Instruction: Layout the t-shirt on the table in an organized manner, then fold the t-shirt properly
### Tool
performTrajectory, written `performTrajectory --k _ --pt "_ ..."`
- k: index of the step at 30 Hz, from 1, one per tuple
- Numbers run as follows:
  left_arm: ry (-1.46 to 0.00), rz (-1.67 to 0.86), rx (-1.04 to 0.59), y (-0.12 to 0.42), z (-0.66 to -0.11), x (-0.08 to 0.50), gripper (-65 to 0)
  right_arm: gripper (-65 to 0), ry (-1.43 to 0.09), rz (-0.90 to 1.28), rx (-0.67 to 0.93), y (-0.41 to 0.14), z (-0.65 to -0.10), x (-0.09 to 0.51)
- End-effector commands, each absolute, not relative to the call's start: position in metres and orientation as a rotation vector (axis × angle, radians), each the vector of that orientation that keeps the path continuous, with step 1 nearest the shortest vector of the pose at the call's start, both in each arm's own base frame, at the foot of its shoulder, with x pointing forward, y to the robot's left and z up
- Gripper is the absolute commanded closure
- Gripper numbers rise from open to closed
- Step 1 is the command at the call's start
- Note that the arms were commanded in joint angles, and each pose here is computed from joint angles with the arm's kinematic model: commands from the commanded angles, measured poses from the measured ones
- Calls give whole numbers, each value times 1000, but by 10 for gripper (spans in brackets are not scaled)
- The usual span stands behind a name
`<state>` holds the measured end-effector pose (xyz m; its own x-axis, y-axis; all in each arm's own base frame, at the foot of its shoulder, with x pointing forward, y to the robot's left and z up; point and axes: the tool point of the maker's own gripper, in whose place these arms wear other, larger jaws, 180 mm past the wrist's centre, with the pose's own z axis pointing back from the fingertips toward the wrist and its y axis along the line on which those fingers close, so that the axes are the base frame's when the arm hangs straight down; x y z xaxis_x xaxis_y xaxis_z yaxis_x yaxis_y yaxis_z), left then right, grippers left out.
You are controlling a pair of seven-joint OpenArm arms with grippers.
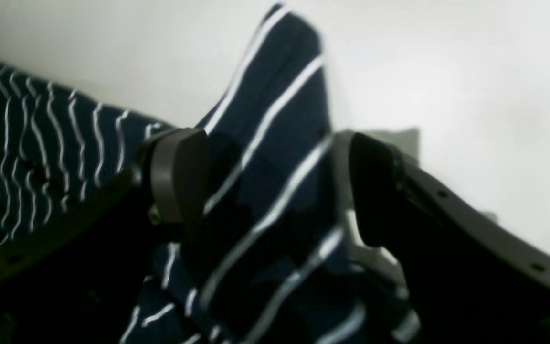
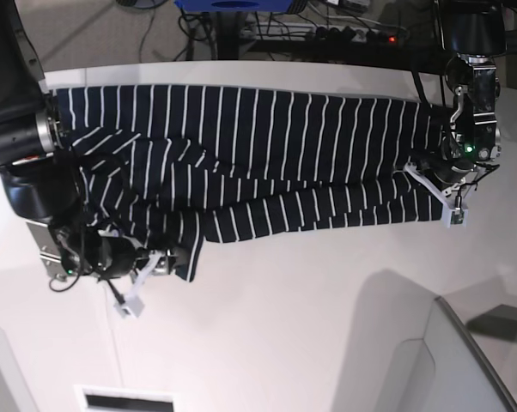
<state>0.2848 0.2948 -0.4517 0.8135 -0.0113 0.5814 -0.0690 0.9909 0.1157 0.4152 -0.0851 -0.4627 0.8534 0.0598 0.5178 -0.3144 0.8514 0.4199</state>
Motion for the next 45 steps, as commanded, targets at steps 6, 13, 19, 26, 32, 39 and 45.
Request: performTrajectory --k 6,13,19,26,32,39,45 --pt "-661 24 149 300 -441 291 0 -206 -588 203 529 -88 -441 438" --pt "-663 24 151 302 -440 292 0 0 -555 202 532 -88 -443 433" --pt "-667 25 151 302 -439 294 0 0 -537 351 533 -68 -425 417" --pt "-664 22 155 303 -439 292 0 0 -622 440 500 -72 -386 366" --pt "-667 22 157 304 -438 294 0 0 -604 405 456 -84 -385 317" --pt "-722 -3 163 301 -418 305 0 0 -541 386 474 -80 -404 285" --pt "-720 -9 170 303 -417 304 0 0 -517 379 482 -79 -410 262"
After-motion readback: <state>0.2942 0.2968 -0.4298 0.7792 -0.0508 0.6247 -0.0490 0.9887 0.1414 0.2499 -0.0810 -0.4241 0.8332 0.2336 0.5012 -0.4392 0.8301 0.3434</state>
